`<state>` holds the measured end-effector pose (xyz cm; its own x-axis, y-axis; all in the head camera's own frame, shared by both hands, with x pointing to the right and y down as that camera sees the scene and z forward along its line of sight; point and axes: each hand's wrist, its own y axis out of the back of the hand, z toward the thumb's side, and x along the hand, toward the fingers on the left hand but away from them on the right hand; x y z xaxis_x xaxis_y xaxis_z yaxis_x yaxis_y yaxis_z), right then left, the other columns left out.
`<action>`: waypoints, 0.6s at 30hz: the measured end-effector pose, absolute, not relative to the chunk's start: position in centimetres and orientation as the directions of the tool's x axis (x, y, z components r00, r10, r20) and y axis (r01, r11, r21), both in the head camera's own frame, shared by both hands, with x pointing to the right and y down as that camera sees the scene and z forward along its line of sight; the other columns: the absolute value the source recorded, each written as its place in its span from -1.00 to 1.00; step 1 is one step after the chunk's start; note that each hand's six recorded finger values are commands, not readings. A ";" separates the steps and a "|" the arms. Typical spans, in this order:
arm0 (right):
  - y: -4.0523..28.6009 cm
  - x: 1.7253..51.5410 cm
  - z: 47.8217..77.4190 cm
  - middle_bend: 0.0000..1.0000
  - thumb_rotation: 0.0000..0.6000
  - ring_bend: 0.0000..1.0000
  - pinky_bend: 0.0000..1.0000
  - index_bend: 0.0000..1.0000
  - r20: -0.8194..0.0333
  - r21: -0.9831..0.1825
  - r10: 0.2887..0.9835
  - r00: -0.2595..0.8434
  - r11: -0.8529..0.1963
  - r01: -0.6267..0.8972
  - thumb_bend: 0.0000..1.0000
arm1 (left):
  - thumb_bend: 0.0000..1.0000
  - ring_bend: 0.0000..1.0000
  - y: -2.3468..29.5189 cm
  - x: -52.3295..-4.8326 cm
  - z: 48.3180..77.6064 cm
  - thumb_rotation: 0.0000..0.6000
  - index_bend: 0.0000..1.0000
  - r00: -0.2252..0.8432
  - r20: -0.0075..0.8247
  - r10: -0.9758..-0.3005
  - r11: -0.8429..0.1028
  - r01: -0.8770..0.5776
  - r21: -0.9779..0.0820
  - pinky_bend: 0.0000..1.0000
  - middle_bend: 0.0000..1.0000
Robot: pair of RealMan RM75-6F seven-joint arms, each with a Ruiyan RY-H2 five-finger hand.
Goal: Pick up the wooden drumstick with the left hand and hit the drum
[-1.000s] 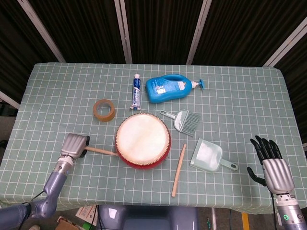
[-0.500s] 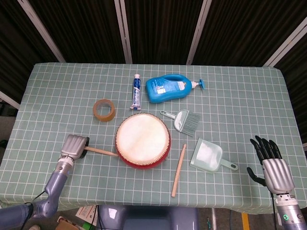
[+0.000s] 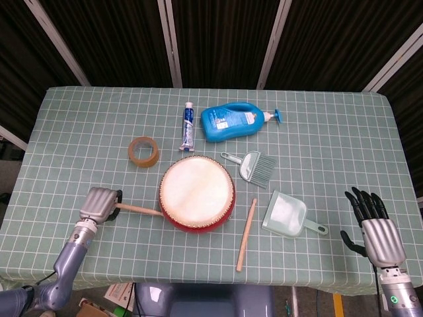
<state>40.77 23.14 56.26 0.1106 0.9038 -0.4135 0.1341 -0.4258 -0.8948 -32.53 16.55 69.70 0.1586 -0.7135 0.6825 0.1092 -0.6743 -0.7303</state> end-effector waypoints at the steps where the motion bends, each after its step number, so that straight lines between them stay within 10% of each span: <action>1: 23.2 40.8 56.3 -1.00 1.00 -1.00 -1.00 -1.00 -0.414 -0.895 0.904 0.110 -0.426 0.133 -0.29 | 0.33 1.00 16.5 -32.6 69.4 1.00 0.51 0.160 0.679 -0.717 -0.672 0.103 -0.734 1.00 1.00; 18: 23.2 40.7 56.3 -1.00 1.00 -1.00 -1.00 -1.00 -0.413 -0.897 0.905 0.106 -0.424 0.125 -0.29 | 0.38 1.00 13.6 -36.0 59.4 1.00 0.53 0.185 0.542 -0.820 -0.551 0.005 -0.835 1.00 1.00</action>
